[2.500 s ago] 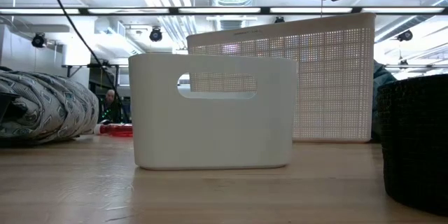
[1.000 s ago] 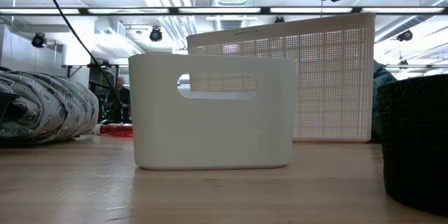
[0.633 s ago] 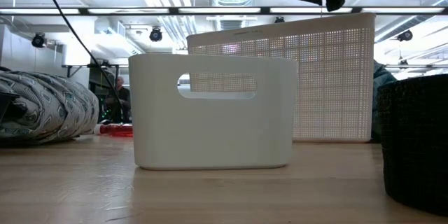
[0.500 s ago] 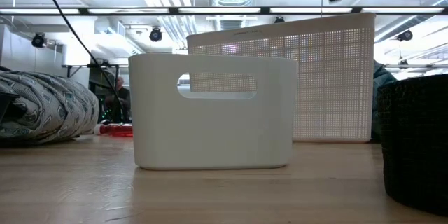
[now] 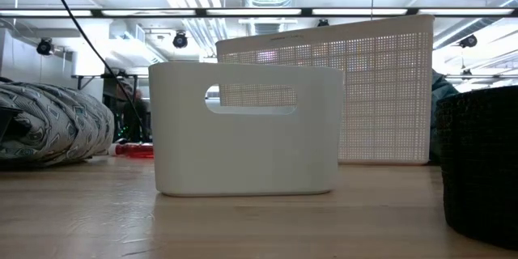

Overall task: Pick & Place Medicine items
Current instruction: Put the pink bandage into the black bin

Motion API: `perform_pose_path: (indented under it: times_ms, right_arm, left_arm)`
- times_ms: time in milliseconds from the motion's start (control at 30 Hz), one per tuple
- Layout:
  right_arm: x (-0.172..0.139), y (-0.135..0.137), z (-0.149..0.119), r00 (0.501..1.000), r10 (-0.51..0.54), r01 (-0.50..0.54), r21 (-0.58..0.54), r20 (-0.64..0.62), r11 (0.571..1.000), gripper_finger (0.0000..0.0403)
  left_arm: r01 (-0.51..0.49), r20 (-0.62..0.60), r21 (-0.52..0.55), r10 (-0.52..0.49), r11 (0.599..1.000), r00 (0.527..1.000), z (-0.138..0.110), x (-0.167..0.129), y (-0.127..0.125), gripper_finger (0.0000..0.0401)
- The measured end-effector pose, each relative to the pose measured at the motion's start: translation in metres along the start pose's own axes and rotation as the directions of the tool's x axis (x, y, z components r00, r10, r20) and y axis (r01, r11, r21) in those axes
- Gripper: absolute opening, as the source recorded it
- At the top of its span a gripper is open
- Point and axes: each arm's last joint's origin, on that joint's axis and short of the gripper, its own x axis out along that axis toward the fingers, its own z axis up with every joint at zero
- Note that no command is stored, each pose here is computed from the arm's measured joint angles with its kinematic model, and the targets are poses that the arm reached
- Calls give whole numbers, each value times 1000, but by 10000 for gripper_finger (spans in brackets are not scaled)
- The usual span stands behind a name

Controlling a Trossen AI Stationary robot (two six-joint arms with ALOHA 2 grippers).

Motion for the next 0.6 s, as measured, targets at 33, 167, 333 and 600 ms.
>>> perform_pose_path:
  times_ms: [33, 167, 333, 600]
  right_arm:
    - [0, 2, 2, 999, 20, -20, 3, -49, 1000, 270]
    - [2, 9, 8, 978, 34, -6, 133, -207, 991, 270]
    - [16, 16, 7, 922, 76, 88, 397, -379, 914, 269]
    - [29, 23, 3, 792, 257, 291, 712, -554, 639, 265]
  left_arm:
    - [0, -1, 0, 0, 1000, 1000, 0, 0, 0, 292]
    - [0, -2, 1, 0, 1000, 1000, 0, 0, 0, 292]
    - [-1, -11, 5, 1, 1000, 1000, -1, 0, 0, 292]
    - [-1, -23, 9, 2, 1000, 1000, -2, 0, 0, 292]
